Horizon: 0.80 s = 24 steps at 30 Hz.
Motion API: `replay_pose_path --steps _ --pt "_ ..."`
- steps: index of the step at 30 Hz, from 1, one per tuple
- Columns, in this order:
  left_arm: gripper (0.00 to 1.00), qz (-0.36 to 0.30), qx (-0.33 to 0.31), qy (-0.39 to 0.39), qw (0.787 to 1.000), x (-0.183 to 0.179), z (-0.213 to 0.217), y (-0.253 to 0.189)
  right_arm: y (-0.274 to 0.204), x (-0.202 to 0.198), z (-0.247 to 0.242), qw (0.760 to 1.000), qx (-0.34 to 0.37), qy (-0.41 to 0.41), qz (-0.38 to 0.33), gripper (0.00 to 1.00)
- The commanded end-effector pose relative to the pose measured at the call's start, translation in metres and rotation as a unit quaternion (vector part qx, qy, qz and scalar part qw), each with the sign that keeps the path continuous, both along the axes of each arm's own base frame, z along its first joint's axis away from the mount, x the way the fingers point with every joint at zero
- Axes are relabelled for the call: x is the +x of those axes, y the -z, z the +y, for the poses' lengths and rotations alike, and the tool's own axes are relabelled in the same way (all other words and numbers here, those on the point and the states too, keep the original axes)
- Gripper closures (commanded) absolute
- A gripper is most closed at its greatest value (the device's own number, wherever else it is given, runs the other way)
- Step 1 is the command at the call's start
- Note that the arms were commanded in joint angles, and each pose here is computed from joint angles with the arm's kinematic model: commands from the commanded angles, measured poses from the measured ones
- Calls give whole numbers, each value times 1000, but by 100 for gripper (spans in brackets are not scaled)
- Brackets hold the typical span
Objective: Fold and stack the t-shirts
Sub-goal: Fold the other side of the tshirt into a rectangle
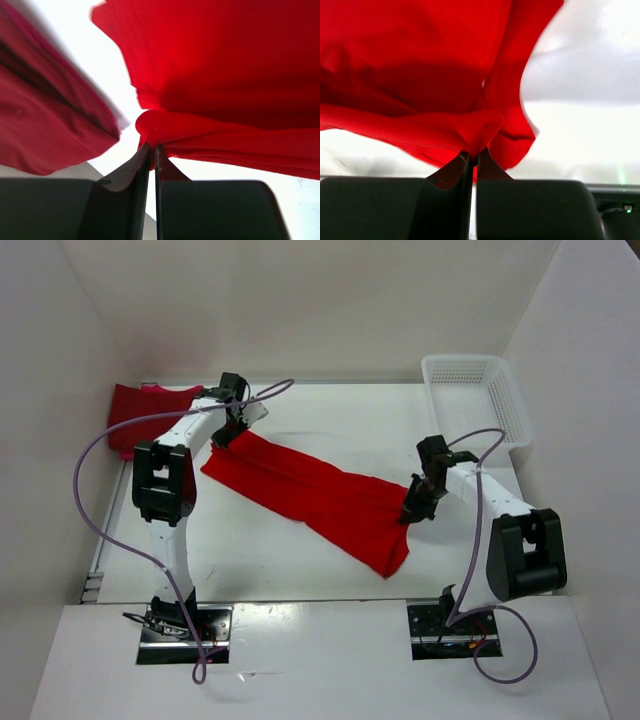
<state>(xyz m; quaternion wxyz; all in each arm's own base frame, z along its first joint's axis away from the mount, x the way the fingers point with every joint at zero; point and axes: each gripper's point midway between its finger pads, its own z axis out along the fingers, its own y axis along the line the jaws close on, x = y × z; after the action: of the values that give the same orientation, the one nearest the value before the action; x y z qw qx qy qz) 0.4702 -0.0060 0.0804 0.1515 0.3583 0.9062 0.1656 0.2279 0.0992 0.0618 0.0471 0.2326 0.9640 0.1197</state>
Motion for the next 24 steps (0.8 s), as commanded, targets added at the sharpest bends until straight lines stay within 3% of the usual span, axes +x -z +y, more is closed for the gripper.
replay_pose_path --steps 1,3,6,7,8,10,15,18,20,24 --pt "87 -25 -8 -14 1000 13 -1 -9 -7 29 -5 999 -4 -14 -35 100" --pt "85 -19 -7 -14 1000 12 -1 -4 0 33 -4 1000 -2 -20 -25 96" --pt "69 -15 -6 -14 1000 12 -1 0 -1 53 -1 999 0 -20 -41 86" --pt "52 -15 -6 -14 1000 12 -1 0 -2 57 -2 999 -5 -18 -44 80" --pt "44 -16 -8 -18 1000 12 -2 0 0 65 -7 999 -15 -11 -49 75" --pt "25 -28 -8 -25 999 14 -1 -6 -8 76 -12 998 -23 -4 -61 43" --pt "6 -75 -36 -72 994 19 30 -40 -43 81 -30 992 -67 29 -100 20" --pt "3 -54 -90 -90 990 5 47 -41 -54 54 -34 991 -67 50 -106 16" --pt "1 -22 -113 -106 988 -11 55 -22 -41 25 -26 995 -45 53 -77 5" --pt "1 4 -127 -131 983 -31 64 13 -39 -14 -11 995 -42 59 -67 5"
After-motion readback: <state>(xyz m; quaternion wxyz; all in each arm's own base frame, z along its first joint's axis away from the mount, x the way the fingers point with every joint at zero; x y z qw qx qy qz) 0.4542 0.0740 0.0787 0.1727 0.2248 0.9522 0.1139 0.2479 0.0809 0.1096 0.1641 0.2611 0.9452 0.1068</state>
